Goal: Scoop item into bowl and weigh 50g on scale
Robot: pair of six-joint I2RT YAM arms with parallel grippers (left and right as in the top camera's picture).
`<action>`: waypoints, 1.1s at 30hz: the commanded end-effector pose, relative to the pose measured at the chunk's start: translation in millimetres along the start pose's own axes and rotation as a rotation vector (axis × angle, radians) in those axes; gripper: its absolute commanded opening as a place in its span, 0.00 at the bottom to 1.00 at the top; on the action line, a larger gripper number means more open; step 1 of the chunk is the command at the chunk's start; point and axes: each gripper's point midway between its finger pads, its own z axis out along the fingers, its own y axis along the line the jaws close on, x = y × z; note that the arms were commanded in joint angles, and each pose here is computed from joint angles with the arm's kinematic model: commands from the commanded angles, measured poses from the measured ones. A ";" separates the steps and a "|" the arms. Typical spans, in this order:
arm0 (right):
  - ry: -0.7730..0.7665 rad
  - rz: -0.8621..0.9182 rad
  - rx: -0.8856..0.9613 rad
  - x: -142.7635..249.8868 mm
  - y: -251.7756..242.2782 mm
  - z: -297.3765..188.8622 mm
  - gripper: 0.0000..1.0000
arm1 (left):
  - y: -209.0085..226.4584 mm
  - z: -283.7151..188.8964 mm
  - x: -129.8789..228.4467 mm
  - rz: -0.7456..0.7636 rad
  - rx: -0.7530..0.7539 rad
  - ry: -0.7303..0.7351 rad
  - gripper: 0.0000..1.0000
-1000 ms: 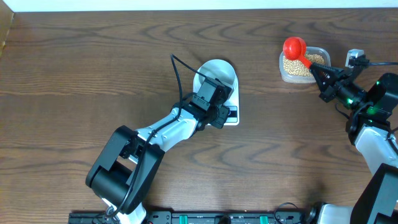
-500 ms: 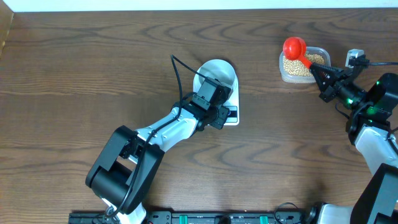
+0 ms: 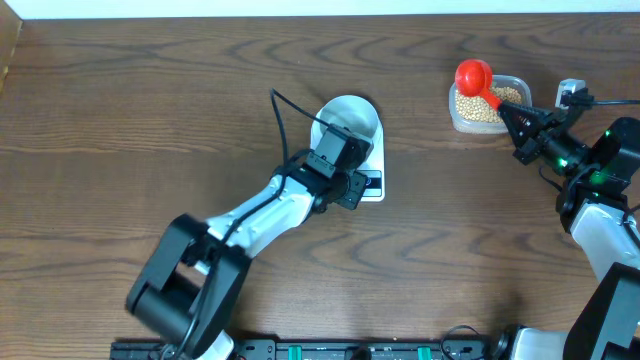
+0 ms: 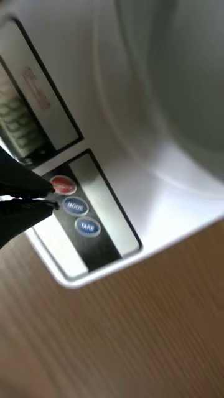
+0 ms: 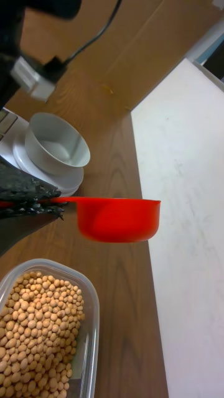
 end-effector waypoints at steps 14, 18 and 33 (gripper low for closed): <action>0.000 0.009 0.009 3.2 -2.3 1.3 0.01 | 34.0 -55.3 18.6 -0.048 -0.165 0.060 0.98; -0.001 0.009 0.009 3.2 -2.3 1.3 0.01 | 65.8 -64.0 26.2 -0.070 -0.307 0.084 0.98; -0.007 0.009 0.034 2.1 -6.5 1.2 0.01 | 60.4 -98.0 50.3 0.280 -0.160 0.209 0.98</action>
